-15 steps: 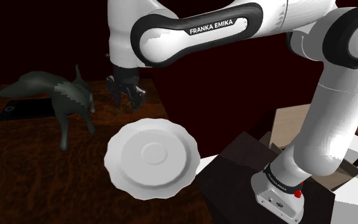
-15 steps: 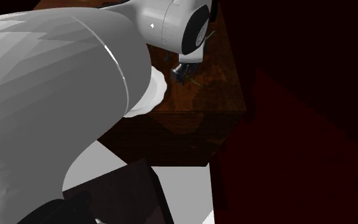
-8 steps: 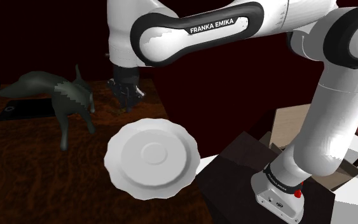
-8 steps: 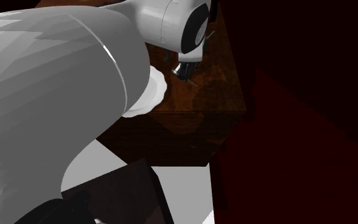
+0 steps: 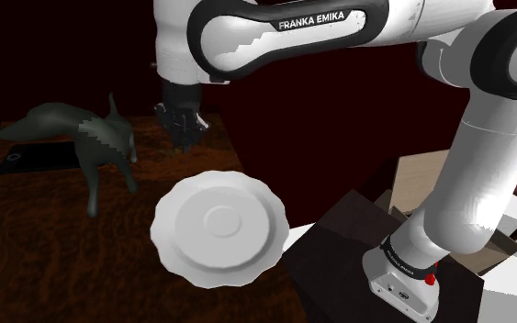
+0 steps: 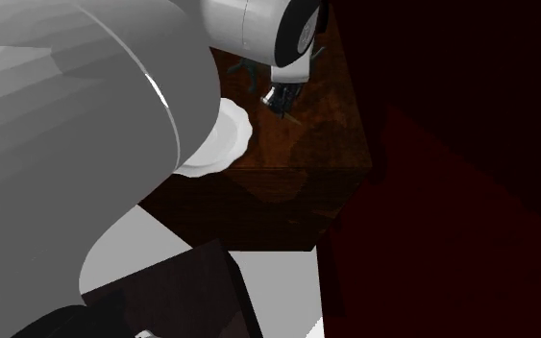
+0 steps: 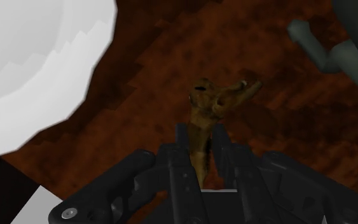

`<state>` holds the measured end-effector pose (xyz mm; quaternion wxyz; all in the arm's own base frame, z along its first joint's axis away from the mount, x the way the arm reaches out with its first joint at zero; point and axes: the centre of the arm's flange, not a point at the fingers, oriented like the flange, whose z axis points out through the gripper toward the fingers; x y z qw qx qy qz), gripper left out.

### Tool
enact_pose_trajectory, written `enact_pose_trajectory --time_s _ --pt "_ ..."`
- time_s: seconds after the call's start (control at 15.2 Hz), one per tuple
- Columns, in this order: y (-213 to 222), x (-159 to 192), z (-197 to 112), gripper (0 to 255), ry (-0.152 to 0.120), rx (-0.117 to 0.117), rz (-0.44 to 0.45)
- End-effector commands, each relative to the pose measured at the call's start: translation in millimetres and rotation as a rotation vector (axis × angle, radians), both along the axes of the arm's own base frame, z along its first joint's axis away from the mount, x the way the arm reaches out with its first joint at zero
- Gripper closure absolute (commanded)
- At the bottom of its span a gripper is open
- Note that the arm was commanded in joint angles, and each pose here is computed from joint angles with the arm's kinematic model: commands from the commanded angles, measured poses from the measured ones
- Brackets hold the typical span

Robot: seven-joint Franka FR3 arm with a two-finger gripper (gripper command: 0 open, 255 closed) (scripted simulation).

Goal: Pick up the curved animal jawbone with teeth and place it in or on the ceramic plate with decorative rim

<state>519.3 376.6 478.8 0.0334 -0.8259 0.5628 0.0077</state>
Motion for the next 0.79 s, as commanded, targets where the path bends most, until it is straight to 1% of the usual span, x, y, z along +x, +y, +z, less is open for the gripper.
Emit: enact_pose_trajectory --time_s 0.0,0.66,0.73 --pt "1 -1 10 255 0.0 0.0 0.0" --pt "1 -1 62 255 0.0 0.0 0.0" --pt "3 -14 62 255 0.0 0.0 0.0"
